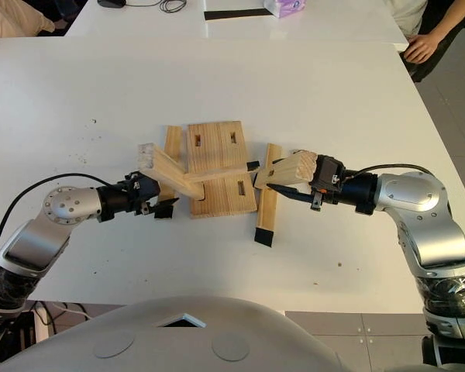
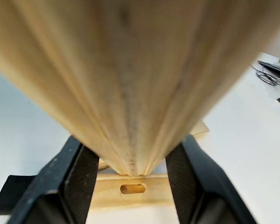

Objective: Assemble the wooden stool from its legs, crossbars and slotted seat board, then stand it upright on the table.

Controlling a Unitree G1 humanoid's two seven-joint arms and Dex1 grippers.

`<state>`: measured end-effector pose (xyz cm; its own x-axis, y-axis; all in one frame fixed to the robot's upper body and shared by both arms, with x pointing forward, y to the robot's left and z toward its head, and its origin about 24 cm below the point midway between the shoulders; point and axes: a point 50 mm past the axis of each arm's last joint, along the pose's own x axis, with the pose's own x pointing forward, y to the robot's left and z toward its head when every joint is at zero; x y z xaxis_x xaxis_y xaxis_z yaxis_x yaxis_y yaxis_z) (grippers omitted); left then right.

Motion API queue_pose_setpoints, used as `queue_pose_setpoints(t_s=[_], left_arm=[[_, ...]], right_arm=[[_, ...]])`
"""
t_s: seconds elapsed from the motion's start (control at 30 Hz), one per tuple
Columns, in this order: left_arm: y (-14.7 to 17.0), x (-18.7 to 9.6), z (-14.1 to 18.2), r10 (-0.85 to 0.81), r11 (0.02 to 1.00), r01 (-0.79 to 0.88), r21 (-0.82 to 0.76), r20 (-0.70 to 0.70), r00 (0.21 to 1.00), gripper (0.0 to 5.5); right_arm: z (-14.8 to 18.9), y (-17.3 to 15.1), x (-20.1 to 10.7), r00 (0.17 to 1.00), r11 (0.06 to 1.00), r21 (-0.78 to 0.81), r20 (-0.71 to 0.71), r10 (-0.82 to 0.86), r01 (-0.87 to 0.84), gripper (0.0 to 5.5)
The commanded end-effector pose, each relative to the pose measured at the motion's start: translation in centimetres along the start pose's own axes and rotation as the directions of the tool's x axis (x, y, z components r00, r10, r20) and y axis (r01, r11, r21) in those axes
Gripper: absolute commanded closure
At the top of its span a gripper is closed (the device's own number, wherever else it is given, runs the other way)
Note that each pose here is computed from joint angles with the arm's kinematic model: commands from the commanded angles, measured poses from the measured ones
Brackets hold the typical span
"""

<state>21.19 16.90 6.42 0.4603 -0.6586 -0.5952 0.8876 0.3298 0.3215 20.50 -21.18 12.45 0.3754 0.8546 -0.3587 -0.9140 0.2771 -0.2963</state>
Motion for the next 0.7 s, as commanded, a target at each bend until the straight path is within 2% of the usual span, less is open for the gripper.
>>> queue_pose_setpoints(t_s=[0.03, 0.33, 0.57, 0.7], left_arm=[[-1.2, 0.3, -2.1, -0.041, 0.997, 0.035, -0.063, -0.11, 0.993, 2.29], [-1.3, -0.5, -2.9, -0.033, 0.994, 0.02, -0.111, -0.113, 0.993, 2.29], [-1.0, -1.3, -3.2, -0.021, 0.994, 0.008, -0.112, -0.123, 0.992, 2.29], [-0.4, -2.1, -2.7, -0.016, 0.995, 0.005, -0.098, -0.109, 0.994, 2.29]], right_arm=[[0.3, 0.9, 0.2, 0.999, 0.999, 0.037, 0.025, 0.036, -0.037, 3.46], [1.4, 1.6, 0.1, 0.997, 0.996, 0.062, 0.059, 0.054, -0.058, 3.46], [3.0, -0.2, -1.4, 0.999, 1.0, 0.013, 0.054, 0.003, -0.004, 3.46], [4.5, -0.6, -1.3, 0.995, 1.0, 0.02, 0.102, 0.012, -0.014, 3.46]])
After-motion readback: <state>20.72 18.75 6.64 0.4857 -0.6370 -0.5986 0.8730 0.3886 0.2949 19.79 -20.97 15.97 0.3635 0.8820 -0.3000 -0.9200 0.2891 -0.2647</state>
